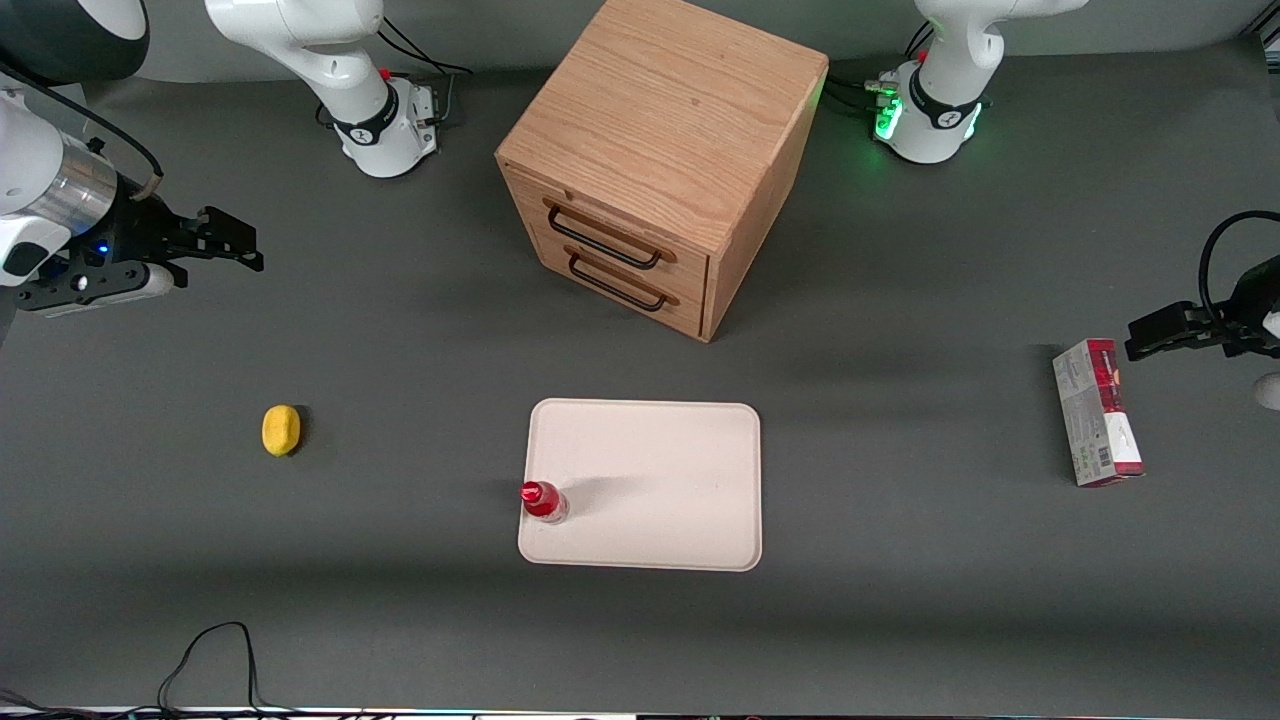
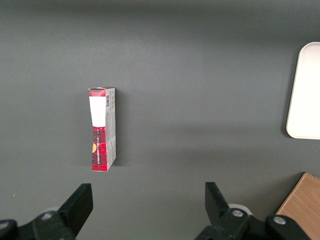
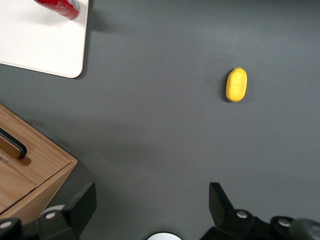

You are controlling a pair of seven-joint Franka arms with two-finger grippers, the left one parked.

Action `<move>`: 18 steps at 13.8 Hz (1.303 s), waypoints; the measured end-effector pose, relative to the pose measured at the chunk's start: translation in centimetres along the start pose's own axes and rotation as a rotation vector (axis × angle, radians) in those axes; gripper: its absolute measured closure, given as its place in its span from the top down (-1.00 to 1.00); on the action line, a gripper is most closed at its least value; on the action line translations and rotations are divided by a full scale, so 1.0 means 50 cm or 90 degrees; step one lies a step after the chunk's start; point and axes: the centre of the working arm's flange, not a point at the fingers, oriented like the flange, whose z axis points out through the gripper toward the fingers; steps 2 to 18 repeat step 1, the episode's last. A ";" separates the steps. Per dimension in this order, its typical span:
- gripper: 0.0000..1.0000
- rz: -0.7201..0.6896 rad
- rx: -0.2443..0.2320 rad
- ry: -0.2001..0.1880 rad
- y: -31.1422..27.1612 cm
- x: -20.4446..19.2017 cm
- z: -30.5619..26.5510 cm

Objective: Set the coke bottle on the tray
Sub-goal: 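Open the right gripper and withdraw it from the bottle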

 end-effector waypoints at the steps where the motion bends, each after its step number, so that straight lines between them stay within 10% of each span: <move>1: 1.00 0.000 0.000 0.001 0.001 0.000 -0.001; 18: 1.00 0.000 0.000 0.001 0.001 0.000 -0.001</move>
